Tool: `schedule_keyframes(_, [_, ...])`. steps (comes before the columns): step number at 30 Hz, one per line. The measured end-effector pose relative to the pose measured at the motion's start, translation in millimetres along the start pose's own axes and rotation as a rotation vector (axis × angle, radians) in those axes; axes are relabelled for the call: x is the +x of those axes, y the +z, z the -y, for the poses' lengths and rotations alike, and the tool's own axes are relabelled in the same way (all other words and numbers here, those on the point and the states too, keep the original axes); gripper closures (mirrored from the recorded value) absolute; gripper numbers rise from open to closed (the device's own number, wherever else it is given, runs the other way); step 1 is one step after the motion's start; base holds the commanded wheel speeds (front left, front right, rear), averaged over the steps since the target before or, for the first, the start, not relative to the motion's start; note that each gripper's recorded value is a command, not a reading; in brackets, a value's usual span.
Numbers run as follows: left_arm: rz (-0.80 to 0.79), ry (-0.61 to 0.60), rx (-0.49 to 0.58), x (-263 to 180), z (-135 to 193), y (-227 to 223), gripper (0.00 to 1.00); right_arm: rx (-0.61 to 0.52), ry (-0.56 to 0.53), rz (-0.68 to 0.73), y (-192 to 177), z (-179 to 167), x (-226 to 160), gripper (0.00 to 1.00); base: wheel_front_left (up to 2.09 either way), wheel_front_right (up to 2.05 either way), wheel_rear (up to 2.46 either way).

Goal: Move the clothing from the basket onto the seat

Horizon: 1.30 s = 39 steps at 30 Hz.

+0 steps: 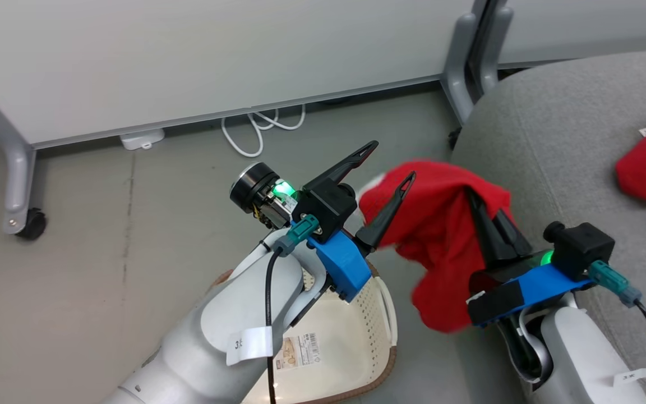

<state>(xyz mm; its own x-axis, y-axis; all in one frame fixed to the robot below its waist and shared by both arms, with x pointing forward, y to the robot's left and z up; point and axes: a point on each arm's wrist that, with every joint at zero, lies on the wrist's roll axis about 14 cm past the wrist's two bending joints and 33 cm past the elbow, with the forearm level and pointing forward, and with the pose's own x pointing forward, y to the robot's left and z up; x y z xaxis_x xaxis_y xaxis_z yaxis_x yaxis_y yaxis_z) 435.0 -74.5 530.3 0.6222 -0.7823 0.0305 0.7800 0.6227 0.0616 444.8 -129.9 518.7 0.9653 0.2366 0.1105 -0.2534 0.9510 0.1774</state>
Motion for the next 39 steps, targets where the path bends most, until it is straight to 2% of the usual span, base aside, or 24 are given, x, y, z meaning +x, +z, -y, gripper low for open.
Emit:
schedule_keyframes(9, [0.001,-0.101,-0.027,22.0,28.3,-8.7,0.0,-0.032,-0.15,0.016,9.4,51.9,-23.5,1.0,0.0,0.0,0.0])
schedule_keyframes(20, [-0.013,-0.221,-0.068,41.5,63.6,-25.0,0.0,-0.059,-0.299,0.015,12.6,96.6,-52.9,1.0,0.0,0.0,0.0])
schedule_keyframes(30, [-0.03,-0.311,-0.09,54.2,87.9,-38.9,0.0,-0.067,-0.412,-0.003,9.3,125.1,-78.2,1.0,0.0,0.0,0.0])
schedule_keyframes(39, [-0.033,-0.343,-0.095,57.2,98.7,-41.0,0.0,-0.07,-0.451,-0.002,10.6,131.8,-89.3,1.0,0.0,0.0,0.0])
